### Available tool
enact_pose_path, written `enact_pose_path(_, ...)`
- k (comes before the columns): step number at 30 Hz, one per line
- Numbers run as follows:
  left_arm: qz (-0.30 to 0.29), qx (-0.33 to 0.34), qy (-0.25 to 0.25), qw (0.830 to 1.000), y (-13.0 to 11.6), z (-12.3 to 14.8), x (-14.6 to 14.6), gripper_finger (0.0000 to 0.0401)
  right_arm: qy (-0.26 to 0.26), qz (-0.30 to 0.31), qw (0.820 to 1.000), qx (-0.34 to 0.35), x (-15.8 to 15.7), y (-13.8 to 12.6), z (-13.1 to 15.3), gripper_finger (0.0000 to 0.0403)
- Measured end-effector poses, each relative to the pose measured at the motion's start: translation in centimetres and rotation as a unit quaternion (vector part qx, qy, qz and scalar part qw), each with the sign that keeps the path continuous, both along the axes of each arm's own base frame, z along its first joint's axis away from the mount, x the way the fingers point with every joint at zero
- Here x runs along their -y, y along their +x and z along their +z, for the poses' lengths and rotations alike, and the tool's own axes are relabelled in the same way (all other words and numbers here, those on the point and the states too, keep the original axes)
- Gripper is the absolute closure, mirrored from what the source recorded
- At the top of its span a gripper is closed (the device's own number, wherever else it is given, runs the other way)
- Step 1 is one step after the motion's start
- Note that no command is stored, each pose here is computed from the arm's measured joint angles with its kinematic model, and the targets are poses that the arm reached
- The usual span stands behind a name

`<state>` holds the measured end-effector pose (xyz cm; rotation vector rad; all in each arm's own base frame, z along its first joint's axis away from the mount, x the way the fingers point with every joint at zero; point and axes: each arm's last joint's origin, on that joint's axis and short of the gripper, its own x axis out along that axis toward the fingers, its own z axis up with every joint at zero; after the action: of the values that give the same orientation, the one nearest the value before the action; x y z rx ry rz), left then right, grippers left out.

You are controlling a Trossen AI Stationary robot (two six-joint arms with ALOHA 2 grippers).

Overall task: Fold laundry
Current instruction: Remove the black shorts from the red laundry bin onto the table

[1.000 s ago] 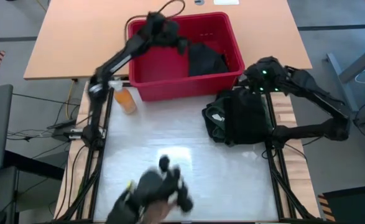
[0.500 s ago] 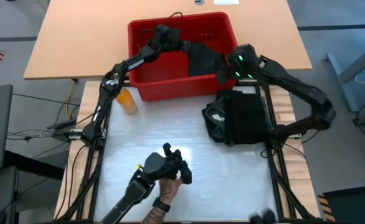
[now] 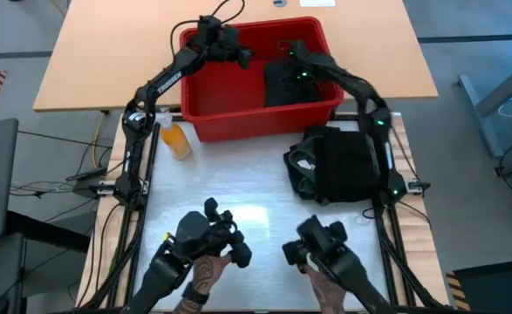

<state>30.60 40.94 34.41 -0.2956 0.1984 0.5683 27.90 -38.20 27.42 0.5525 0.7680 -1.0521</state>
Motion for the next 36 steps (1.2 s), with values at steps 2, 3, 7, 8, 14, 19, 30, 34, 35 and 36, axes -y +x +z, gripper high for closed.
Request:
enact_pose_path(2,0.001,-0.015,-0.002,1.0,-0.5,0.1,0.1,0.0255,0.03,-0.009,0.999,-0.034,1.3,0.6,-1.5,0.0129)
enact_pose_path(3,0.002,-0.021,-0.006,1.0,-0.6,0.0,0.1,0.0255,0.039,-0.008,0.998,-0.041,1.8,1.0,-2.2,0.0129)
enact_pose_path(7,0.003,-0.027,-0.009,1.0,-0.9,0.0,0.1,0.0255,0.068,0.011,0.996,-0.06,3.0,2.0,-3.5,0.0131)
enact_pose_path(8,0.002,-0.029,-0.012,1.0,-0.9,0.0,0.1,0.0255,0.081,0.019,0.994,-0.075,3.1,2.0,-4.0,0.0137)
enact_pose_path(14,-0.013,-0.021,-0.018,1.0,-0.8,0.0,0.2,0.0255,0.108,0.078,0.985,-0.114,2.5,1.6,-5.4,0.0327)
enact_pose_path(19,-0.044,0.008,-0.034,0.998,-0.7,0.3,0.3,0.0255,0.03,0.114,0.99,-0.071,1.8,1.8,-0.5,0.0364)
enact_pose_path(30,-0.137,0.042,0.022,0.989,-0.6,7.1,6.2,0.0255,-0.249,0.219,0.932,0.144,-11.5,-3.3,22.7,0.0369)
enact_pose_path(34,-0.184,0.04,0.102,0.977,-0.6,11.9,12.2,0.0255,-0.303,0.279,0.887,0.212,-19.4,-6.3,28.1,0.0369)
enact_pose_path(35,-0.196,0.039,0.119,0.972,-0.6,13.1,14.1,0.0255,-0.31,0.292,0.874,0.232,-21.3,-7.2,29.1,0.0369)
enact_pose_path(36,-0.207,0.038,0.131,0.969,-0.6,14.0,15.9,0.0255,-0.314,0.309,0.862,0.252,-23.2,-8.1,30.0,0.0369)
